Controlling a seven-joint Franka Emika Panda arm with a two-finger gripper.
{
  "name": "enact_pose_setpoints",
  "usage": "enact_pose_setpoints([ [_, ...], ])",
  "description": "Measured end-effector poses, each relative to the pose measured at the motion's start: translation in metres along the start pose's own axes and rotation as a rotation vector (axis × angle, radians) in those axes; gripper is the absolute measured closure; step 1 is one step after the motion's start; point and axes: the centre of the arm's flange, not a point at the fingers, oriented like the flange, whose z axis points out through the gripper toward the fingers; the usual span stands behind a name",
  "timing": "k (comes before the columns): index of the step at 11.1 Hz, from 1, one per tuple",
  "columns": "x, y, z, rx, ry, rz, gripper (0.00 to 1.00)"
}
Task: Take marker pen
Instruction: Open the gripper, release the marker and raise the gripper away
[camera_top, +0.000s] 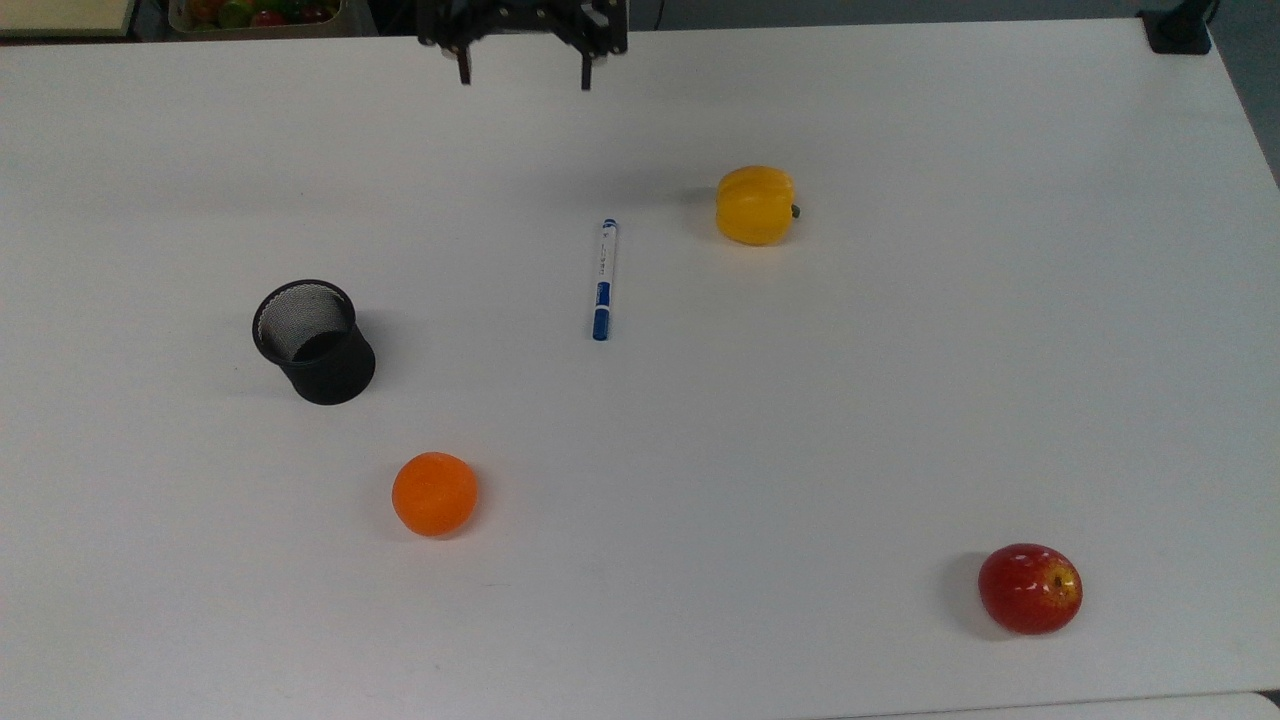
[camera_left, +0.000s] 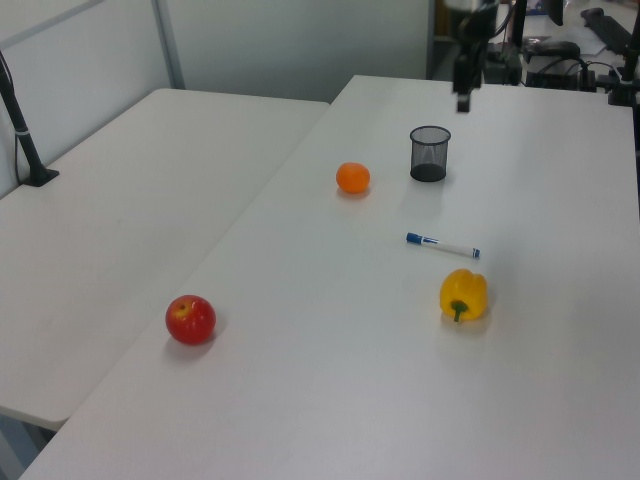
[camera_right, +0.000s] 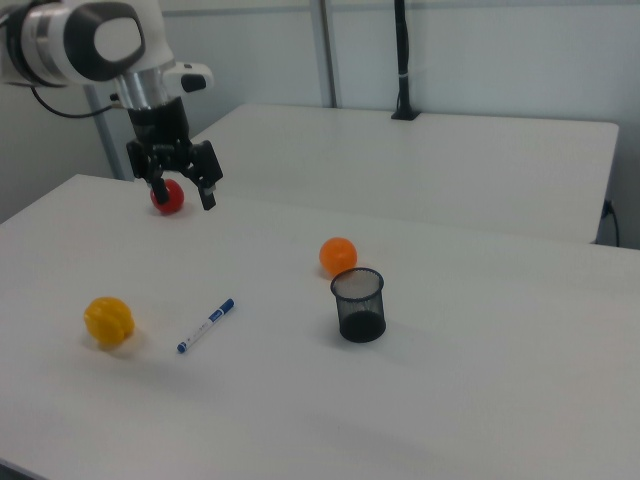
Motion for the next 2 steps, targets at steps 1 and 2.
enact_pose_setpoints([
  [1, -0.014, 0.015, -0.015, -0.001, -0.001, -0.004, 0.0],
  [2, -0.023, 0.026, -0.025, -0.002, 0.004, 0.003, 0.0],
])
